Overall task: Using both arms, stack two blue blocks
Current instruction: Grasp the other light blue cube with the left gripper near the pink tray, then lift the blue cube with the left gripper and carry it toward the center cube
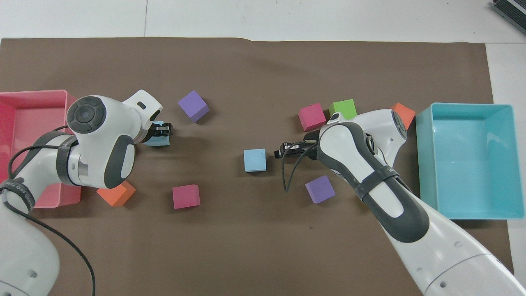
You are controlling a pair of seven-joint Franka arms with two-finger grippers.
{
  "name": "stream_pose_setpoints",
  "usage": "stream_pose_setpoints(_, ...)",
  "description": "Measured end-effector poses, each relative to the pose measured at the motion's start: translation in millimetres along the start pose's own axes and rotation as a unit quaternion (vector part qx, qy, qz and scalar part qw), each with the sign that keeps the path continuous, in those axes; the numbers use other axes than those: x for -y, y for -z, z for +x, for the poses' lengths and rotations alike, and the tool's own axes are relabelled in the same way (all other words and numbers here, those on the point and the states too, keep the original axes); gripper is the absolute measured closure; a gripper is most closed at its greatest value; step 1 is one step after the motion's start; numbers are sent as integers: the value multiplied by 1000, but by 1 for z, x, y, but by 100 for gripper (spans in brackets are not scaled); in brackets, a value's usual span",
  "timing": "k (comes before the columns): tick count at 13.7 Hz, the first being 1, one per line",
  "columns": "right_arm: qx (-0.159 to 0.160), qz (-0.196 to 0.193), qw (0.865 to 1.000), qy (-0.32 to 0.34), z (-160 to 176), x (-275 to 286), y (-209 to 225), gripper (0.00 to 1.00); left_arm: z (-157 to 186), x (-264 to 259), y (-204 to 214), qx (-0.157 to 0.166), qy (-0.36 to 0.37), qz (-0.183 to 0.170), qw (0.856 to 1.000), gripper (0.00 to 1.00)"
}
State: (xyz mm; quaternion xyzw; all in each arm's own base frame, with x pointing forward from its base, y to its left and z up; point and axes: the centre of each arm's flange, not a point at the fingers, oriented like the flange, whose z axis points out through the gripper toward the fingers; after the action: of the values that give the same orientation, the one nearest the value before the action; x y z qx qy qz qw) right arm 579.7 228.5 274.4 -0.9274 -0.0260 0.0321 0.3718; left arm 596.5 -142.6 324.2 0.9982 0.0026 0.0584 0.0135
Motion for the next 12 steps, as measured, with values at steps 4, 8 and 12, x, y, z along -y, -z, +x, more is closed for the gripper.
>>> stream_pose_setpoints(4, 1, 0, 1000, -1, -1, -1, -1, 99, 7, -9, 58, 10, 0, -2, 1000, 42)
stream_pose_setpoints(8, 2, -1, 1000, -2, -1, -2, -1, 99, 12, -59, 110, -4, 12, -13, 1000, 42)
stream_pose_setpoints(12, 2, -1, 1000, -2, -2, -2, -2, 99, -10, -128, 114, -6, 25, -22, 999, 42)
